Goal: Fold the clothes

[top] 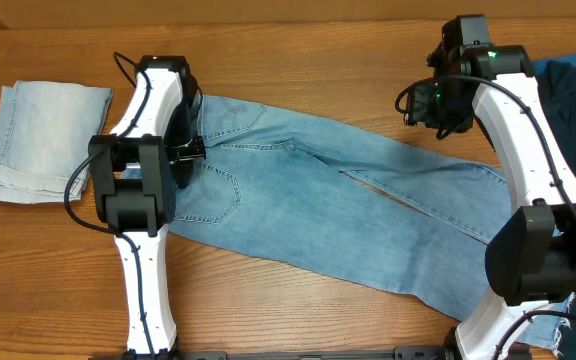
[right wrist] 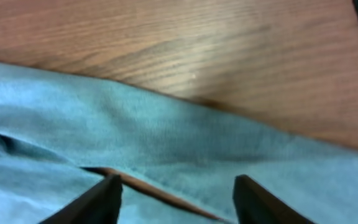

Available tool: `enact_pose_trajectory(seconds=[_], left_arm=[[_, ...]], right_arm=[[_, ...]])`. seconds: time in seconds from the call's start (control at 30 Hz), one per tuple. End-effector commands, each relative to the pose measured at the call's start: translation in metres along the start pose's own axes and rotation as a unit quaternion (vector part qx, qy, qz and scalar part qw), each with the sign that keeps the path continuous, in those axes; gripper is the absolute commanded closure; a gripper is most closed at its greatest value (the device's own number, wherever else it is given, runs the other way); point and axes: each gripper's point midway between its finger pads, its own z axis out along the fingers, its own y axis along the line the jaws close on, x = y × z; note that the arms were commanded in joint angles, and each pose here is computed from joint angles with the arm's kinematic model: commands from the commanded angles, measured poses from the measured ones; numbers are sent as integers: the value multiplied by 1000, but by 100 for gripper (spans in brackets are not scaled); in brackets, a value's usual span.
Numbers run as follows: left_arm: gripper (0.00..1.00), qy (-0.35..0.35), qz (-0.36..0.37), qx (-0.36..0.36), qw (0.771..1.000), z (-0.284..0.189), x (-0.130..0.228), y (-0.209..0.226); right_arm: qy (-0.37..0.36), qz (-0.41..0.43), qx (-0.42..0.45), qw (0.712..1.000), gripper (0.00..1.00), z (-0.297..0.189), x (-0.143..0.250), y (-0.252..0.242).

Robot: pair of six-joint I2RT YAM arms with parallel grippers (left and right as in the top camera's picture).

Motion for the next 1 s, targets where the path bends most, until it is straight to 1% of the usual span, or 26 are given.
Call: enact_pose_trajectory(seconds=[0.0,0.07,0.13,0.17,0.2,0.23,0.27,0.33,0.4,0.5,0.63,0.73,0.97], left_arm=[[86,-73,-7,73,995,-54,-9,-17],[78,-142,8,93,985,-99,-12,-15],[62,-199,27,106,974,-136,-11,-12],[49,-231,39,111,966,-157,-10,-11],[32,-256,48,115,959,-171,-9,-10],[15,-294,67,118,946,-189,-12,-9],[11,-316,86,116,938,-197,-17,-11],[12,-333,104,112,930,-201,-24,-13],[16,-347,128,106,923,-199,-38,-19],[23,-359,183,109,909,-187,-63,-37],[29,-358,222,123,899,-164,-92,-58],[34,-353,230,124,898,-145,-110,-66],[38,-331,236,112,907,-110,-130,-69]], right_arm=[[-29,40,32,998,35,-28,-7,-11],[-22,52,34,998,33,-34,-4,-13],[-14,77,36,996,32,-38,0,-16],[-8,93,39,995,32,-39,3,-19],[0,112,42,993,32,-39,7,-23],[17,146,50,988,31,-39,15,-34],[24,163,55,985,30,-40,18,-41],[31,185,61,980,30,-42,21,-54],[34,220,67,973,30,-42,23,-71],[49,269,69,959,31,-35,32,-91],[72,284,68,954,31,-18,44,-101],[76,300,71,948,31,-1,50,-104],[68,365,59,926,31,37,58,-104]])
